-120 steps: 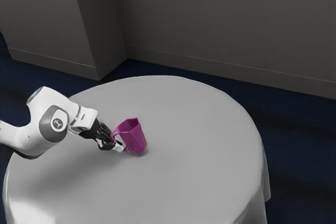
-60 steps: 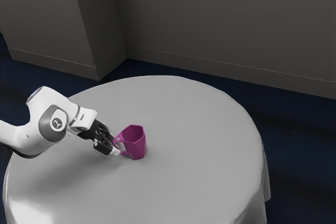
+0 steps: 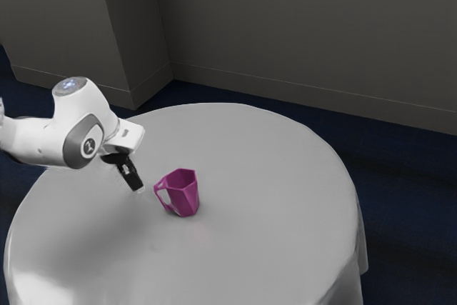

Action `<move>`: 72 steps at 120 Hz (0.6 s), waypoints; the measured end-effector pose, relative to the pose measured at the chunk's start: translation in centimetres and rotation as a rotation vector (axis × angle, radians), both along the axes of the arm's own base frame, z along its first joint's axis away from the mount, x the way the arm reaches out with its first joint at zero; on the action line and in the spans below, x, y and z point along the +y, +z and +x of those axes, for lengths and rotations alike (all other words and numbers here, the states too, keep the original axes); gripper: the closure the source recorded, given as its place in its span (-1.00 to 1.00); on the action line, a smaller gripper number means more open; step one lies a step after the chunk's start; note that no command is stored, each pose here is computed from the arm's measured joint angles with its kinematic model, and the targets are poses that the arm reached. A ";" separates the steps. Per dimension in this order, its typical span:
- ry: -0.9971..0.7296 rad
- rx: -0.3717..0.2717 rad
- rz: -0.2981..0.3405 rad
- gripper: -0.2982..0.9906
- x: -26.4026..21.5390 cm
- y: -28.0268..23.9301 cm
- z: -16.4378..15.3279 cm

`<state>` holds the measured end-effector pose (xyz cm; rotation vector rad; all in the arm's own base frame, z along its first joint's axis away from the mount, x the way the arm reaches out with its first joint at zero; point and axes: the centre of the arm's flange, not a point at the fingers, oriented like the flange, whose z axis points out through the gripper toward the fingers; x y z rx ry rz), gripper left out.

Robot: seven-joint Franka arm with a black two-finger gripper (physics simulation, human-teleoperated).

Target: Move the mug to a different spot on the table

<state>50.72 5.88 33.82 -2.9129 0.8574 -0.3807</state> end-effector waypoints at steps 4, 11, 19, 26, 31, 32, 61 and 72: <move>0.021 0.007 0.002 -0.49 -0.5 0.9 0.5; 0.063 0.006 0.002 -0.50 -0.9 3.2 1.8; 0.106 0.013 0.010 -0.50 -1.4 5.8 2.9; 0.138 0.024 0.007 -0.50 -1.8 7.8 3.8; 0.158 0.027 0.002 -0.50 -2.0 9.4 4.4; 0.162 0.026 0.001 -0.50 -2.1 9.8 4.5; 0.254 0.000 -0.006 -0.51 -3.2 21.5 7.1; 0.290 0.015 -0.017 -0.51 -3.4 24.8 7.2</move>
